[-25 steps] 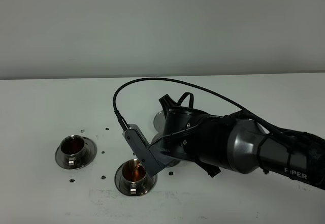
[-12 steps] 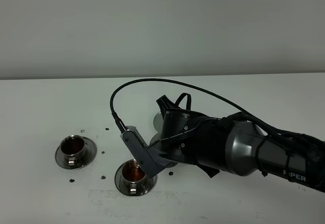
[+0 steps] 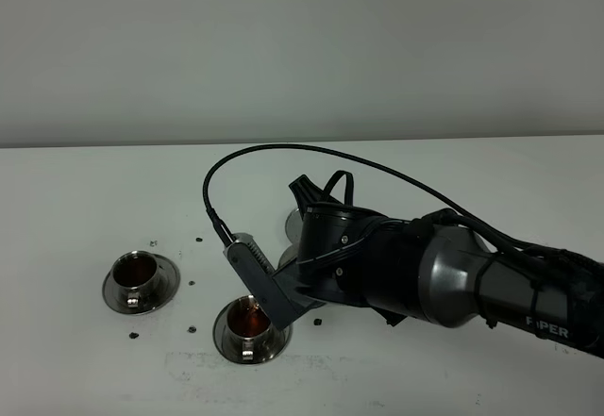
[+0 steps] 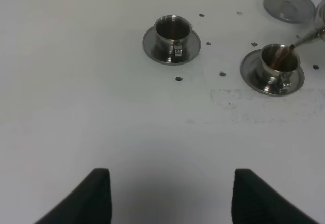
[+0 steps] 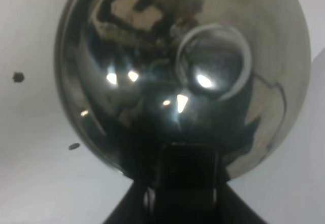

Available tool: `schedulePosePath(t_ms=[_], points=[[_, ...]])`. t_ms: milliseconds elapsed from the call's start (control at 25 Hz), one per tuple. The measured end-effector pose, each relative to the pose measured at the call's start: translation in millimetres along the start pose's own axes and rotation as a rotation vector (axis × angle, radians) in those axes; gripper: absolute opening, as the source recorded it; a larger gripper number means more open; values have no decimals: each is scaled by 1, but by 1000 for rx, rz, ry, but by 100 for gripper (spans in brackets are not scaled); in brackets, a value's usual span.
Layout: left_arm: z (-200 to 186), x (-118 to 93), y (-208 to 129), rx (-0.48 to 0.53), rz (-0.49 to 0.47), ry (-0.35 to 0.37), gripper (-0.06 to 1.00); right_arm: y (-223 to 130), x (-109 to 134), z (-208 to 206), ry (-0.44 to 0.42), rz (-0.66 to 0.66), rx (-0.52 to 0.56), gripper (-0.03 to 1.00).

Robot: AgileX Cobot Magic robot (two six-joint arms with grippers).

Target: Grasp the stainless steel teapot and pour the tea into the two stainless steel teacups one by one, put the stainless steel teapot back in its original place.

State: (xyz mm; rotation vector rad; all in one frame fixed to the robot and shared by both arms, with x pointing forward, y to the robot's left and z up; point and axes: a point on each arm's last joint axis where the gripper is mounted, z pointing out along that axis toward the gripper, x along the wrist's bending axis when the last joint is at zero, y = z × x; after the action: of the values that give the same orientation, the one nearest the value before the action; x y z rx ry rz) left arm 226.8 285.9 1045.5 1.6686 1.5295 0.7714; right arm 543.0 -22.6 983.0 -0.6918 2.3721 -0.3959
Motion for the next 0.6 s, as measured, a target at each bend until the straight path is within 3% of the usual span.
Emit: schedulePosePath(t_ms=[600], points=[[0, 0, 0, 0, 1, 0, 57, -1, -2, 0, -21, -15, 7, 20]])
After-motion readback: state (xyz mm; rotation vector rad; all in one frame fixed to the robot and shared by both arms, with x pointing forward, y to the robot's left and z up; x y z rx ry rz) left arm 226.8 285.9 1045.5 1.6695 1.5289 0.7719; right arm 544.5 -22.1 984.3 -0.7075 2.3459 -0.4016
